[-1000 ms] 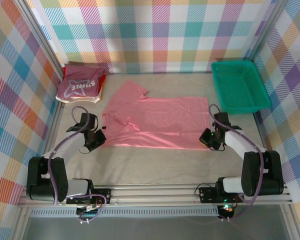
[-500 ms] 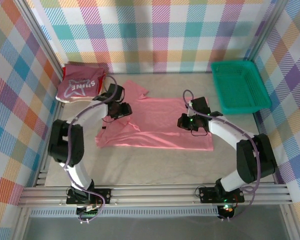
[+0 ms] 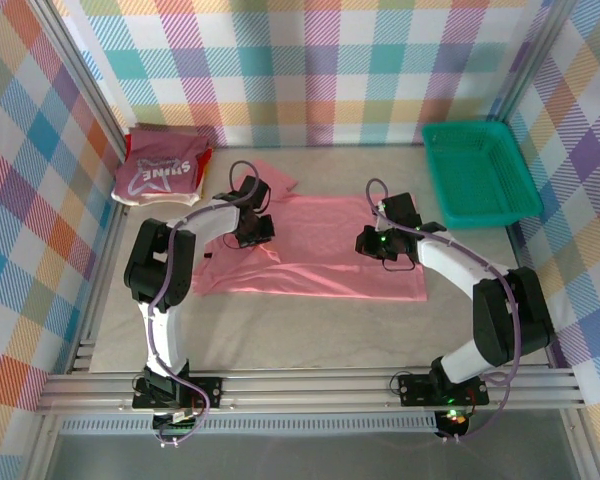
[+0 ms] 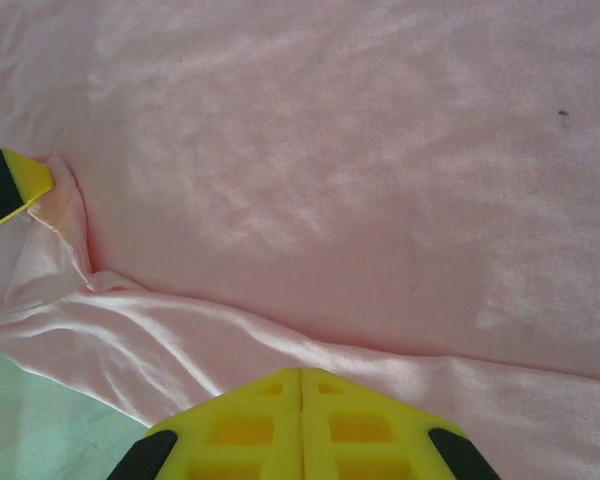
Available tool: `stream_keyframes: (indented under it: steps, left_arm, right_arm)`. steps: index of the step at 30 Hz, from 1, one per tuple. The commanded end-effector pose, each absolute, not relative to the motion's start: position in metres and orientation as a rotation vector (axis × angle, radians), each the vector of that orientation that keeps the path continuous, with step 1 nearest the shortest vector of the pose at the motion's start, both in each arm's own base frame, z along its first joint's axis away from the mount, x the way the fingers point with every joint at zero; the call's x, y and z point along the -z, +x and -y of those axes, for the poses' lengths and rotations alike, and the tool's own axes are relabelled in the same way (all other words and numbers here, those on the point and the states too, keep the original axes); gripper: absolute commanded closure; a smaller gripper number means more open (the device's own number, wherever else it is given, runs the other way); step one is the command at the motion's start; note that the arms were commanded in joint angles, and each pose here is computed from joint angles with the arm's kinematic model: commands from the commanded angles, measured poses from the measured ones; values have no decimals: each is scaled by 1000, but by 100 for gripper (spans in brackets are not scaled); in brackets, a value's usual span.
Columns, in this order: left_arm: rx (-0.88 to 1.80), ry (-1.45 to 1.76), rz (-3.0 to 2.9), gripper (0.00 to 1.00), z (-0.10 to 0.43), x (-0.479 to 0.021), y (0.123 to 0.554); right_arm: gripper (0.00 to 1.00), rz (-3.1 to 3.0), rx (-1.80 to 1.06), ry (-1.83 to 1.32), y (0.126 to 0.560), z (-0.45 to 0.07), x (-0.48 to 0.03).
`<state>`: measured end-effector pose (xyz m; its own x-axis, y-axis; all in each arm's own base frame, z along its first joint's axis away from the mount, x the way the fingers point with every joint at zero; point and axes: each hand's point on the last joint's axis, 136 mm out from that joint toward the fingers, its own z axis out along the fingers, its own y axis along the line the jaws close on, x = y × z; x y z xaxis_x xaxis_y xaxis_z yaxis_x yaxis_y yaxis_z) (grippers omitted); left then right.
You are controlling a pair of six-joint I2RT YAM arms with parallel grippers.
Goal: Fold and stack the t-shirts
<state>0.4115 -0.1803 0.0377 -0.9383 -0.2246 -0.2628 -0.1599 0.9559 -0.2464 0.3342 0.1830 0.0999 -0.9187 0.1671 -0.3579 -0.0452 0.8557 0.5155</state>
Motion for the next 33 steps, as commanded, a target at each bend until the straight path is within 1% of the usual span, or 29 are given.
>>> stream_keyframes:
  steps: [1, 9, 11, 12, 13, 14, 16, 17, 21, 24, 27, 30, 31, 33]
  left_arm:
    - [287, -277, -2782, 100, 182, -50, 422]
    - [214, -181, -2782, 100, 194, -57, 442]
    - [197, -138, -2802, 98, 201, -52, 447]
    - [182, -114, -2816, 87, 204, -50, 449]
    - [168, -94, -2833, 72, 207, -47, 451]
    - [155, -75, -2841, 69, 209, -45, 452]
    - [136, -45, -2839, 69, 212, -45, 451]
    - [119, -37, -2830, 67, 211, -48, 451]
    - [40, -58, -2744, 64, 192, -71, 446]
    - [46, -138, -2657, 62, 171, -95, 435]
    - [127, -288, -2575, 60, 146, -113, 415]
    - [155, -442, -2551, 62, 112, -107, 382]
    - [178, -479, -2553, 64, 103, -104, 370]
    - [202, -551, -2576, 71, 87, -95, 350]
  right_arm:
    - [93, -2598, -761, 53, 341, -188, -113]
    - [91, -2595, -768, 50, 343, -190, -113]
    - [89, -2599, -772, 48, 343, -190, -112]
    - [87, -2598, -776, 46, 342, -190, -113]
    - [87, -2601, -781, 42, 341, -191, -113]
    - [87, -2602, -782, 42, 341, -191, -113]
    - [87, -2603, -781, 41, 339, -190, -113]
    - [87, -2603, -778, 40, 338, -190, -113]
    - [87, -2606, -761, 36, 336, -187, -111]
    - [87, -2614, -725, 42, 335, -182, -108]
    - [87, -2623, -653, 84, 334, -171, -103]
    - [90, -2657, -583, 204, 331, -153, -91]
    - [92, -2664, -582, 245, 328, -147, -86]
    - [97, -2671, -579, 310, 321, -138, -80]
